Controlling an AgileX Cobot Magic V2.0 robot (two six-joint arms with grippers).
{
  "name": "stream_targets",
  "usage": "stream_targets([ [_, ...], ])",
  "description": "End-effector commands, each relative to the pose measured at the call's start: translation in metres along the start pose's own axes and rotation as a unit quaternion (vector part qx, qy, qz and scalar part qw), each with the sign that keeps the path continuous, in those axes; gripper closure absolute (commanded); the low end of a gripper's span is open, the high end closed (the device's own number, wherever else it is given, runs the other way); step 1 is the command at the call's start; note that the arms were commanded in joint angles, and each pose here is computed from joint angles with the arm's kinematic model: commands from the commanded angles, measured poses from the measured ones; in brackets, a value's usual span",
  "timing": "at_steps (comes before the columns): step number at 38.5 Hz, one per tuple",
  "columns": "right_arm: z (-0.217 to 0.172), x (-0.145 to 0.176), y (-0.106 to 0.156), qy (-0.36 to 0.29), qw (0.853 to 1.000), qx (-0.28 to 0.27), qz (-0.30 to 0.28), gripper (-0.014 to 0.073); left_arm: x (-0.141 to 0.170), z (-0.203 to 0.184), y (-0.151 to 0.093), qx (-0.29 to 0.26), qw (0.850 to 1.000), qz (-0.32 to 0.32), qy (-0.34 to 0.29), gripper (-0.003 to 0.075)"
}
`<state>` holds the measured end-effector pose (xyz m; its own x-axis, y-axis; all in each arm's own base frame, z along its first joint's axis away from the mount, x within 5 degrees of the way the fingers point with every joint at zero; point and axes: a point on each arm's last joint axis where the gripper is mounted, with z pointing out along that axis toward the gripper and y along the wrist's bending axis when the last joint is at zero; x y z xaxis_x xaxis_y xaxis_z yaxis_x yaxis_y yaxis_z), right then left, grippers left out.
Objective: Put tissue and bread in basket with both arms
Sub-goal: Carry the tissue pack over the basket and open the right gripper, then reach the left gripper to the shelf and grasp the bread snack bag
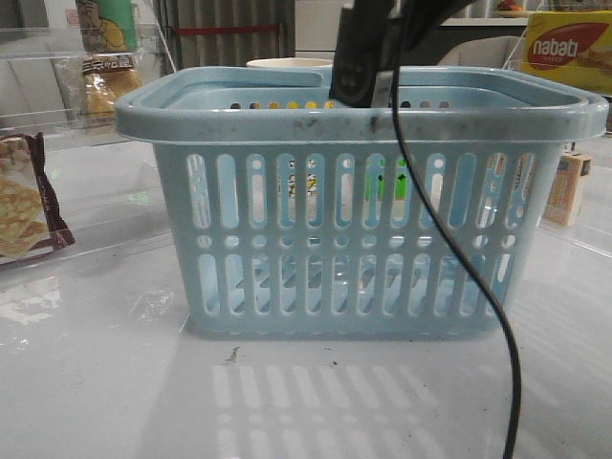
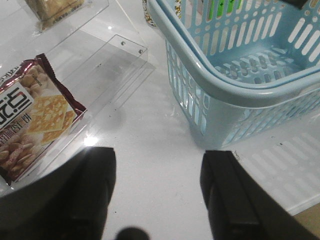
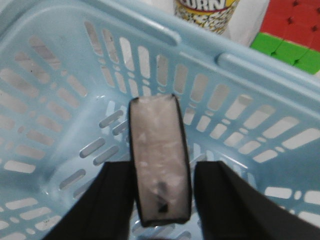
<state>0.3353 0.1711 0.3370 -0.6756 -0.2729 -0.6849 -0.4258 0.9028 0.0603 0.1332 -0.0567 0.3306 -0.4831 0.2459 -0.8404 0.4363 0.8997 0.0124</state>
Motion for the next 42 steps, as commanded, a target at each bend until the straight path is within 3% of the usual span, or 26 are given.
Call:
stream_targets([
  [1, -0.018, -0.017, 0.001, -0.064, 0.998, -0.001, -0.004, 0.0009, -0.015, -0.006, -0.001, -0.001, 0.999, 0.001, -0.055, 0.0288],
  [9, -0.057, -0.011, 0.001, -0.089, 0.995, 0.005, -0.039, -0.0017, -0.015, -0.006, -0.001, -0.001, 0.999, 0.001, -0.055, 0.0288],
  [20, -0.134, 0.062, -0.003, -0.133, 0.989, 0.017, -0.067, -0.0017, -0.015, -0.006, -0.001, -0.001, 0.998, 0.001, -0.055, 0.0282],
  [24, -0.155, 0.088, -0.004, -0.148, 0.987, 0.017, -0.068, -0.0017, -0.015, -0.002, 0.000, 0.000, 0.999, -0.003, -0.049, 0.0205],
  [27, -0.166, 0.114, -0.005, -0.155, 0.986, 0.017, -0.068, -0.0017, -0.018, 0.009, 0.001, 0.000, 0.999, -0.006, -0.033, 0.0078],
  [35, -0.181, 0.144, -0.007, -0.162, 0.984, 0.019, -0.069, -0.0017, -0.056, 0.054, 0.009, -0.007, 1.000, -0.011, -0.006, 0.0053],
  [42, -0.181, 0.145, -0.007, -0.158, 0.985, 0.019, -0.069, -0.0017, -0.090, 0.098, 0.040, -0.043, 0.998, -0.042, 0.006, 0.0054],
])
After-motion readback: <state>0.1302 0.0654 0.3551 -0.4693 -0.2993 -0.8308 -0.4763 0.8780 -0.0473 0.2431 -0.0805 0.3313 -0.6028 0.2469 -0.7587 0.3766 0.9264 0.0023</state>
